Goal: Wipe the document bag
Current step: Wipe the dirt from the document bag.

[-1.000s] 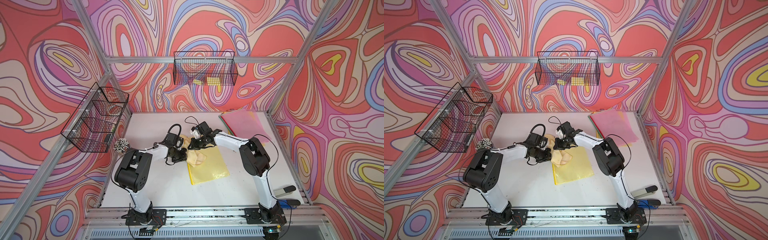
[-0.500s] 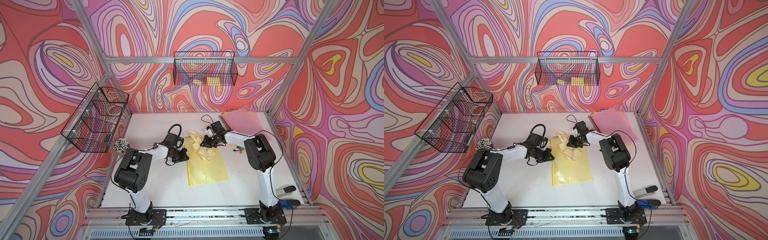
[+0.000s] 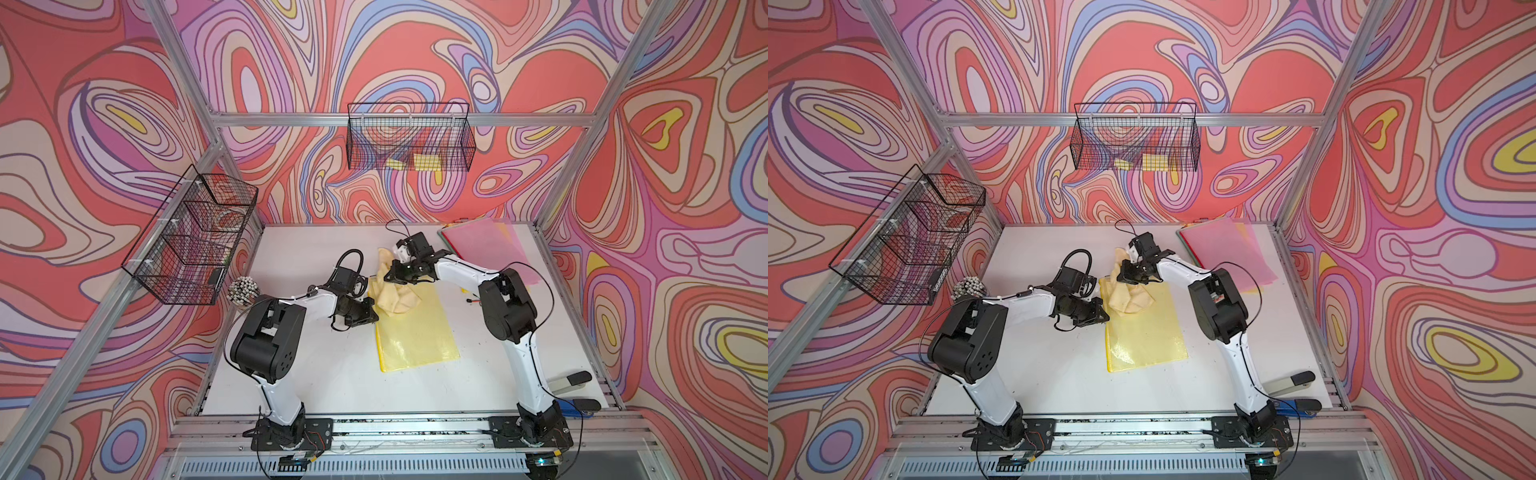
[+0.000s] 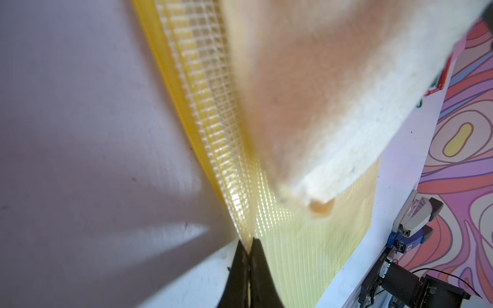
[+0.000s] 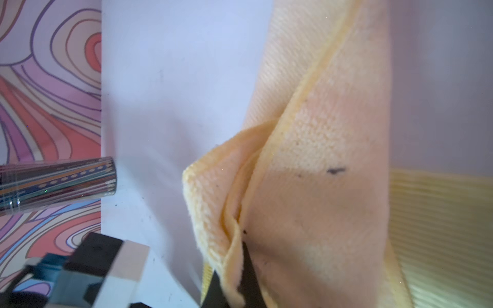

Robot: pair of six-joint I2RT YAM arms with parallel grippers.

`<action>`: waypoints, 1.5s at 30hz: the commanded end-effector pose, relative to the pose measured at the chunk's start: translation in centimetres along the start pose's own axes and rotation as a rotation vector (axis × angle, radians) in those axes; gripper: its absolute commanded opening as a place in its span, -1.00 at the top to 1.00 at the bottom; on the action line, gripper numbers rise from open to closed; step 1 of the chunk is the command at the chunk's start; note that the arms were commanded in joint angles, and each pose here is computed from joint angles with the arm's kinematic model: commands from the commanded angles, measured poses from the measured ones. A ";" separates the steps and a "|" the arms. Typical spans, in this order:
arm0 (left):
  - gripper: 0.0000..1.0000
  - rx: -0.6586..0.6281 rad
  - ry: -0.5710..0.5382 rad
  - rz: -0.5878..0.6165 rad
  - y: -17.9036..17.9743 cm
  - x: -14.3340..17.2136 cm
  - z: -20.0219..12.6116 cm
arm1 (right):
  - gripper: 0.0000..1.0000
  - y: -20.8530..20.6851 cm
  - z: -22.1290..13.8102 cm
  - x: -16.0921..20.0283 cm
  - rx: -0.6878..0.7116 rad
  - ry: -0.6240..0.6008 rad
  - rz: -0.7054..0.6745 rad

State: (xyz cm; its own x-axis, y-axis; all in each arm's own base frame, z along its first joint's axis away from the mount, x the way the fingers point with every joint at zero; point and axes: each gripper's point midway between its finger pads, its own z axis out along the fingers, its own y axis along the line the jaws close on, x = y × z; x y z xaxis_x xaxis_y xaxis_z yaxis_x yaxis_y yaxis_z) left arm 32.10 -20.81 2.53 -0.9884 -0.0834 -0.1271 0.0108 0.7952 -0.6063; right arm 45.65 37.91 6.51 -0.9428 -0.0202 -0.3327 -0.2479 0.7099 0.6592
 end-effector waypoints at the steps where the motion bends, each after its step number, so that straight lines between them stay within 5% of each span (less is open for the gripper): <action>1: 1.00 0.007 0.031 -0.007 0.2 0.7 0.6 | 1.00 -0.5 3.1 1.9 -0.022 0.072 0.057; 11: 1.00 -0.006 0.035 -0.008 0.5 0.7 0.7 | 1.00 -5.8 3.5 2.6 0.029 0.085 0.155; 24: 1.00 -0.046 0.031 -0.031 1.4 0.7 1.0 | 1.00 -17.2 -7.4 2.8 0.307 -0.002 0.247; 29: 1.00 -0.052 0.035 -0.042 1.7 0.8 1.2 | 1.00 -13.3 -7.9 2.5 0.213 -0.024 0.224; 37: 1.00 -0.039 0.028 -0.060 1.5 0.4 1.5 | 1.00 -2.3 0.5 6.1 0.103 0.101 0.070; 45: 1.00 -0.062 0.031 -0.063 1.8 0.5 1.4 | 1.00 -6.0 0.8 7.2 0.160 0.107 0.130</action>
State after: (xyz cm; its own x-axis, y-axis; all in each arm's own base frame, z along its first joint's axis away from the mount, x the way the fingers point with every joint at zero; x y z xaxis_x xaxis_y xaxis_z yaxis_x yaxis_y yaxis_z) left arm 32.36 -21.03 1.90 -0.9892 -0.1045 -0.1031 -0.0193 0.7888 -0.6144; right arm 39.34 38.62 2.79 -0.9716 -0.0678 -0.2267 -0.2016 0.7387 0.6432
